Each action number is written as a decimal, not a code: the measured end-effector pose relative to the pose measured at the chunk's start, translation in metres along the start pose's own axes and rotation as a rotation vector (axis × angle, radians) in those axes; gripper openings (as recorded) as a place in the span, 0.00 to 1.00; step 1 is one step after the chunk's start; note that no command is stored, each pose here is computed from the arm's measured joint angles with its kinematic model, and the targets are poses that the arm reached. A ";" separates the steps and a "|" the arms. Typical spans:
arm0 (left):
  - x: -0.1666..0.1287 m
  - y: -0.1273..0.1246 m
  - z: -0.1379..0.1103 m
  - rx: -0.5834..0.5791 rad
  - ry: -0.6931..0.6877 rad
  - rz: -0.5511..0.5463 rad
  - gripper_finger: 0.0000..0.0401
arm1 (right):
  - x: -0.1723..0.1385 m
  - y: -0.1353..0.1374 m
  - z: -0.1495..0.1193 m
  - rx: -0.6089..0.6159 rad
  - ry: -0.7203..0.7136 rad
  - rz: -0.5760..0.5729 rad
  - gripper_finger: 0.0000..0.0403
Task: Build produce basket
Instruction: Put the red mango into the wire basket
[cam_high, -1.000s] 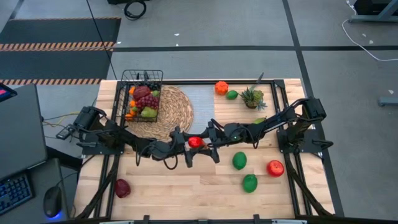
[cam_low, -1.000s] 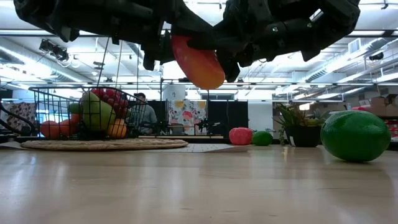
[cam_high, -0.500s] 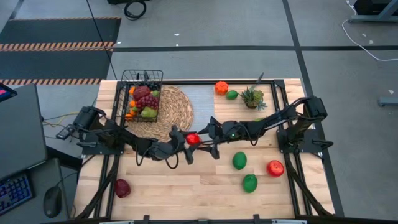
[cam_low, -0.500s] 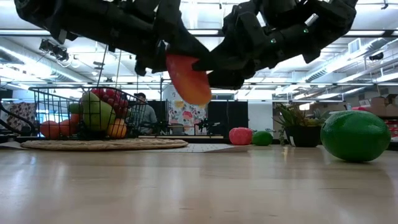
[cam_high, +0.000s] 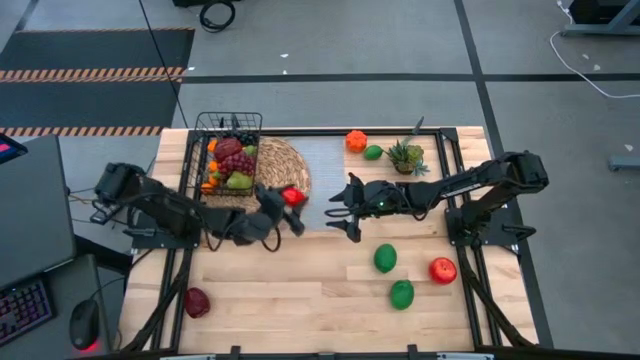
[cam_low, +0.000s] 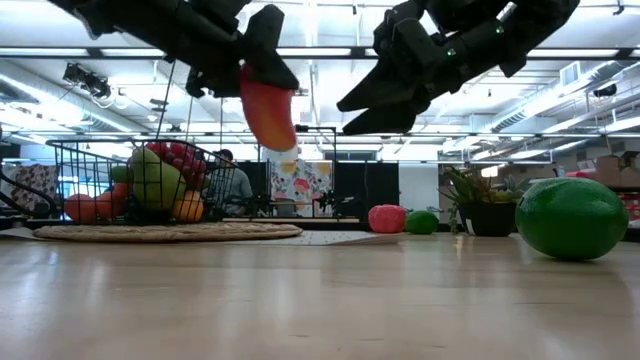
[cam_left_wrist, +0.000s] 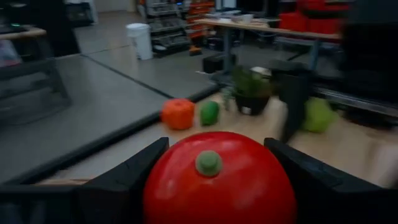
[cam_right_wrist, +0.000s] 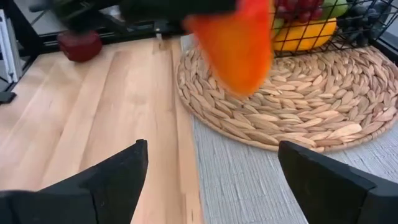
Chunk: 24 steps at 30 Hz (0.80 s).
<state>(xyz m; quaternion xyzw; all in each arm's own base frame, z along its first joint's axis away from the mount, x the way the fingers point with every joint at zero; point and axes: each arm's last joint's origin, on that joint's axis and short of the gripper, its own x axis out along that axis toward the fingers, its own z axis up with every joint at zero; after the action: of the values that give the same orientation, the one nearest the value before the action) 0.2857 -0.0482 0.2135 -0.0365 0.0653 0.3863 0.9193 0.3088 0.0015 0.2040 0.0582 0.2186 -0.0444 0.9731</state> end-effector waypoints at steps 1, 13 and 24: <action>0.002 0.006 0.005 0.003 0.002 0.019 0.62 | -0.001 0.000 0.000 0.000 0.002 0.000 0.91; 0.012 0.110 0.055 0.142 0.086 0.348 0.63 | -0.002 0.004 -0.001 -0.008 0.015 0.023 0.91; 0.015 0.175 0.071 0.185 0.138 0.608 0.64 | -0.002 0.004 -0.001 -0.010 0.018 0.030 0.91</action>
<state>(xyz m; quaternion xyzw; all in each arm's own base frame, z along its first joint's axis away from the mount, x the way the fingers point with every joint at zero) 0.1779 0.0932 0.2786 0.0424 0.1700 0.6322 0.7547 0.3070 0.0061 0.2044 0.0572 0.2266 -0.0282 0.9719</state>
